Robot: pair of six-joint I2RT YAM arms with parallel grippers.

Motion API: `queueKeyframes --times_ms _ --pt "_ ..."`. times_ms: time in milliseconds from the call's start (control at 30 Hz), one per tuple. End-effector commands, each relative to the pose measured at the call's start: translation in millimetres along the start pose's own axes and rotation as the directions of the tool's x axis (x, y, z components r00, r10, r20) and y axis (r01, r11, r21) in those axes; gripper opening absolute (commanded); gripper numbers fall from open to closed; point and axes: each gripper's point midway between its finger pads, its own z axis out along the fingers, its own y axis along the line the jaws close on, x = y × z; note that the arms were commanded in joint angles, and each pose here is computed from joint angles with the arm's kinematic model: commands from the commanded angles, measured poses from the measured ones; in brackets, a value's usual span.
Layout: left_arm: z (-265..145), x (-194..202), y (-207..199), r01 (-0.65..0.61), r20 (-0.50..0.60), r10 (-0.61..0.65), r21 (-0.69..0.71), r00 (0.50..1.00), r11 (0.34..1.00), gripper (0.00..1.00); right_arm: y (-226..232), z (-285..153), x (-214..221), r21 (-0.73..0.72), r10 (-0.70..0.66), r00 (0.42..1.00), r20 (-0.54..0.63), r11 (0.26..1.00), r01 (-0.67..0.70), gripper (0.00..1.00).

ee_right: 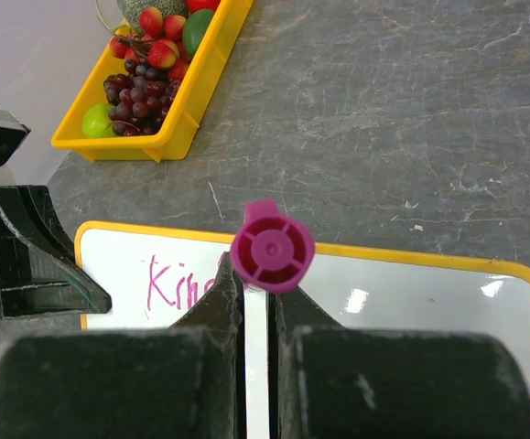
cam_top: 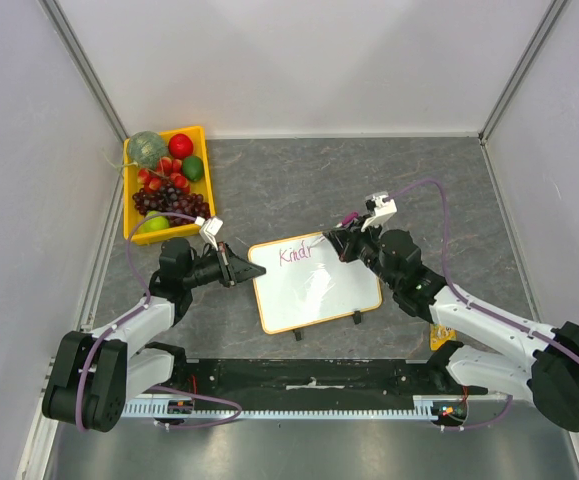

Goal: Write a sentence on the whiteboard

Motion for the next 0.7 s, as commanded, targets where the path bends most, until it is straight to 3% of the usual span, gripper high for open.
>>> queueKeyframes --times_ms 0,667 --pt "-2.3 15.7 28.9 -0.002 -0.024 0.000 -0.118 1.000 0.993 0.02 -10.7 2.8 -11.2 0.076 -0.022 1.000 0.022 0.997 0.021 0.00" --pt "-1.8 15.5 28.9 -0.003 -0.026 0.000 -0.118 1.000 0.993 0.02 -15.7 -10.1 19.3 0.050 -0.033 0.997 -0.066 0.998 0.036 0.00"
